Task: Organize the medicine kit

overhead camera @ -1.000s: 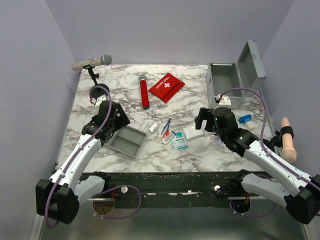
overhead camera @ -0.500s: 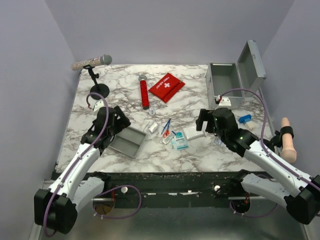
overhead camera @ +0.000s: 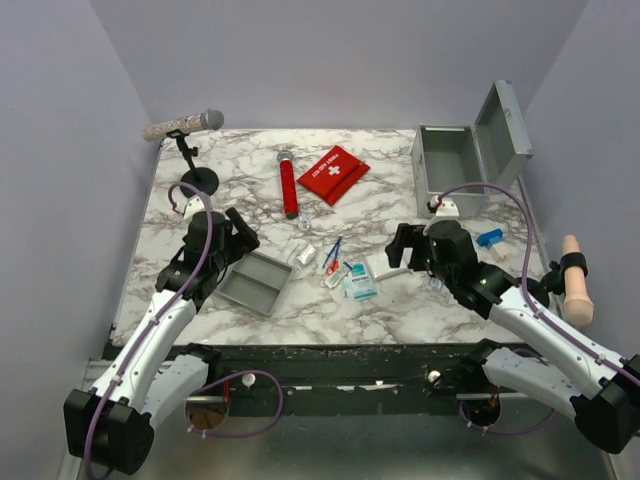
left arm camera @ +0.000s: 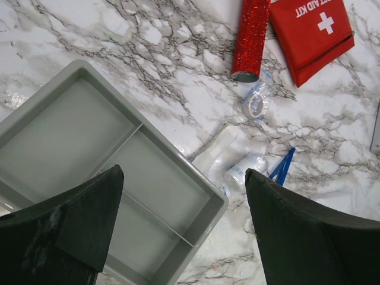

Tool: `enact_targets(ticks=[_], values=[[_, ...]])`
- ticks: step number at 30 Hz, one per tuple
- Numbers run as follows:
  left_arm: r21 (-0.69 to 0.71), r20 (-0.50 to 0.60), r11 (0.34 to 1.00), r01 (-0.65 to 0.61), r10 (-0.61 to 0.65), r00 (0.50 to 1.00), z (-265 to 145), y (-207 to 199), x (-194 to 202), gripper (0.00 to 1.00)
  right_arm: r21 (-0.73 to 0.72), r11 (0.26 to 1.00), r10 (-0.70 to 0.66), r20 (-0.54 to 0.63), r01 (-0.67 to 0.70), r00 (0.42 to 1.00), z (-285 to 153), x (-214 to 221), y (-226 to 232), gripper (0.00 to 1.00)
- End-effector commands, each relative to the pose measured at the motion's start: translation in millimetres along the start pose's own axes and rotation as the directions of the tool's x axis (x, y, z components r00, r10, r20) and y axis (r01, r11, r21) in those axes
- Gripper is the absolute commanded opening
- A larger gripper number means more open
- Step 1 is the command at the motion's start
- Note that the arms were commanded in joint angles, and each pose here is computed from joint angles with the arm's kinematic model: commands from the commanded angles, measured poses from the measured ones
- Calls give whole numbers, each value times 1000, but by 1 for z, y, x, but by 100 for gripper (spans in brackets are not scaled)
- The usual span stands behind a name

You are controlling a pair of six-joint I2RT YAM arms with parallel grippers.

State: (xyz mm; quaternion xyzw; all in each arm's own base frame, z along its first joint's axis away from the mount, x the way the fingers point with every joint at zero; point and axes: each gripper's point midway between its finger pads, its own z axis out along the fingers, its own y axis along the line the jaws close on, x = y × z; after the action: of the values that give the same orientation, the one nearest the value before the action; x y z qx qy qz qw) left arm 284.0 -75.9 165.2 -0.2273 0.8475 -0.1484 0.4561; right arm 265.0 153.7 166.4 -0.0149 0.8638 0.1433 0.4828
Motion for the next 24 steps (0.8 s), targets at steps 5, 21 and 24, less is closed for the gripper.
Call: enact_targets(ticks=[5, 21, 24], values=[[-191, -118, 977, -96, 74, 990, 11, 39, 24, 87, -138, 989, 35, -52, -42, 998, 8, 6, 32, 97], [-141, -170, 989, -44, 20, 985, 24, 32, 46, 85, 162, 986, 65, -186, -34, 980, 46, 41, -8, 91], [-100, -169, 995, -23, 6, 986, 22, 24, 45, 85, 231, 972, 92, -204, -43, 975, 49, 55, -20, 97]])
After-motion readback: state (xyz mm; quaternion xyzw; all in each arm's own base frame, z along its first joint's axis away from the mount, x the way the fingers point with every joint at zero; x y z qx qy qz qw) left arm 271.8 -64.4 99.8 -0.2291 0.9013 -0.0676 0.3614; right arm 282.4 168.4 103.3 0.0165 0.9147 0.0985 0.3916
